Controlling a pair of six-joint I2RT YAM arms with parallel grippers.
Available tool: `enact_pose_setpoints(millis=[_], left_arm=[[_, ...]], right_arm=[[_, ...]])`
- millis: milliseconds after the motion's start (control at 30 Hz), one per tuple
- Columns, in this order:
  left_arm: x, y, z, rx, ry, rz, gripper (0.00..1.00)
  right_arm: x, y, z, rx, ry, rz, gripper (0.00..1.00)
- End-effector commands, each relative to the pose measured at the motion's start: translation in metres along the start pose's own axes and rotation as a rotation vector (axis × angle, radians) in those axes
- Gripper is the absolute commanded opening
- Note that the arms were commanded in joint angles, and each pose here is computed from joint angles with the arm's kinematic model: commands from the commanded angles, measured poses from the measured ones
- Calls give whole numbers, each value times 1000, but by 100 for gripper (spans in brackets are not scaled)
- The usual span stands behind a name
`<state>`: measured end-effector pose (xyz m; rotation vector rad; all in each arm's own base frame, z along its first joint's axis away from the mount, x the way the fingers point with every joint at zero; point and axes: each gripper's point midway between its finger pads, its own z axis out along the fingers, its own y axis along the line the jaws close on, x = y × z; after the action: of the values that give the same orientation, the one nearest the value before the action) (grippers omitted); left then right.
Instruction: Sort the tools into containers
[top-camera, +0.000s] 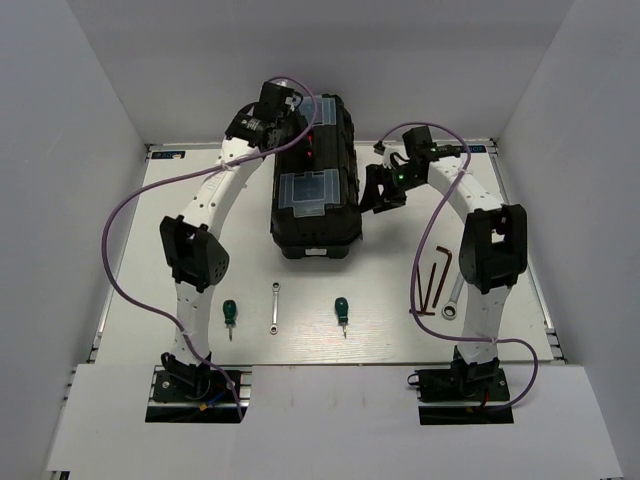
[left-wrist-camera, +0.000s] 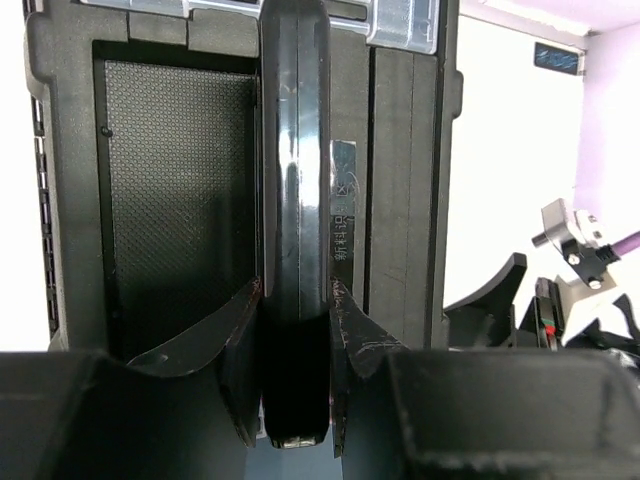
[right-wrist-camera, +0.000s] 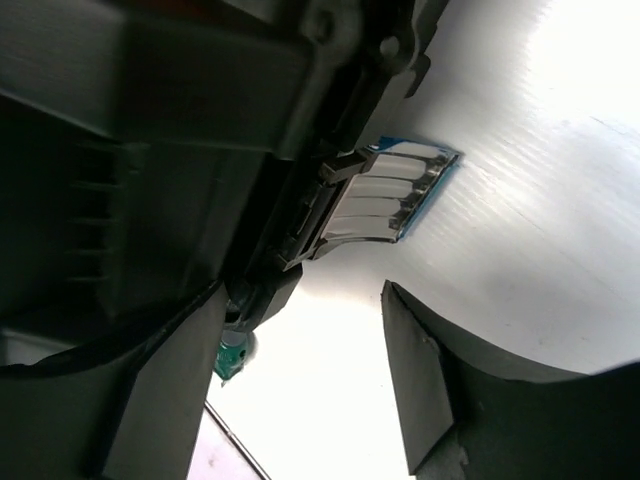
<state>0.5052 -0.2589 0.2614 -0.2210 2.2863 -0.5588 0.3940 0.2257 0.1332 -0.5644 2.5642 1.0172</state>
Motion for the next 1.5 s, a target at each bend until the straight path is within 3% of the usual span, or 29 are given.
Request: enact_pose_setpoints(millis=[0,300,933,1033,1067,1100,1133,1167,1467], left_arm=[[-120,-76,-143,348,-387,-114,0],[-131,-60,-158,368,-399,-164,0],[-113,-59,-161,507,-284,-229,0],[-112,-60,-161,533,-268,-230,0],[-111,-55,-158,526,-260,-235,0],[-107,-54,-154,530,-244,-243,0],[-107,-49,-151,525,-237,-247,0],[-105,-48,-153,522,-234,-249,0],[-133,3,-190,447,-311,-286,0]], right_arm=[[-16,7,-19,10,-57,-9,69],[-55,-1,-47,76,-224,26,64],[-62,-37,32,-14,-152,133,63],[-58,-32,45,-51,-132,124,56],[-55,-34,50,-58,-124,130,46],[-55,-36,53,-60,-125,125,25],[-54,-35,56,-58,-120,123,25],[-53,-38,56,-50,-128,122,0],[-55,-98,22,261,-200,167,0]])
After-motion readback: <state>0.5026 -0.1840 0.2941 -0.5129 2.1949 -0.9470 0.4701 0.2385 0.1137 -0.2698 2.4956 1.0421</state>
